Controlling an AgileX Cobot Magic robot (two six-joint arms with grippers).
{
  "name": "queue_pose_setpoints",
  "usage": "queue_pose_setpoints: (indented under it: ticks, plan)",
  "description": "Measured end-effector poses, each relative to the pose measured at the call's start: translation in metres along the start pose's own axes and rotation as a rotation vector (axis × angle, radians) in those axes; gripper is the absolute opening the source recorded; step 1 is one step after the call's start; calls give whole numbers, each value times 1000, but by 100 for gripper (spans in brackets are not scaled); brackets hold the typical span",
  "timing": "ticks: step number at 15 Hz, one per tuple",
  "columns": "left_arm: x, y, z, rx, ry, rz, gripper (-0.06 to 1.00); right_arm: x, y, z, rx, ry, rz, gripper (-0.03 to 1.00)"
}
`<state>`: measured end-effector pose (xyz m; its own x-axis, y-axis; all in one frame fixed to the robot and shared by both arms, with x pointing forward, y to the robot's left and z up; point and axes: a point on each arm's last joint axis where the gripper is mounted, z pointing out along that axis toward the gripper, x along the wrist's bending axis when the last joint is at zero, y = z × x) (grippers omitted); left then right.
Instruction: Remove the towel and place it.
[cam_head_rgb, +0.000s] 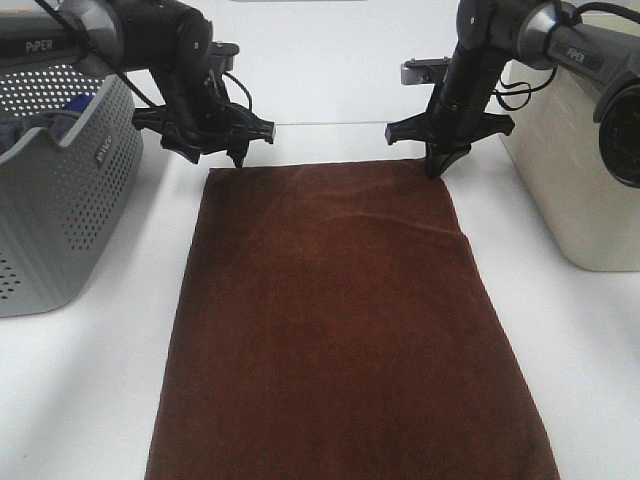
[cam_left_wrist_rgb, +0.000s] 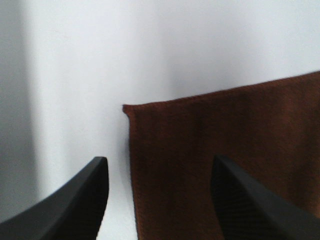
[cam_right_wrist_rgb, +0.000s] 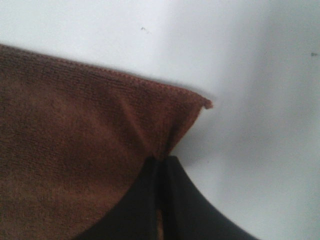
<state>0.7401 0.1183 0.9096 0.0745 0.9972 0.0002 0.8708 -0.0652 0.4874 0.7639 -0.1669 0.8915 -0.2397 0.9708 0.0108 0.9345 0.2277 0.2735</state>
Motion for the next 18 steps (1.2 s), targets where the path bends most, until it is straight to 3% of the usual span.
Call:
queue_pose_setpoints:
  ticks: [5,7,9,10,14,18]
  plan:
    - [8,-5,33,47,20,-25,55,0,0,0,-1,0,0,0]
    - [12,-4,40,58,30,-34,37,0,0,0,-3,0,-5,0]
    - [13,-3,41,51,27,13,6,0,0,0,-4,0,-5,0]
    - [13,-3,41,51,26,25,1,0,0,0,-4,0,-5,0]
    - [12,3,39,21,28,47,0,0,6,-7,-35,-2,-6,0]
    - [14,28,27,-134,6,43,0,-1,23,-25,-167,-10,-12,0]
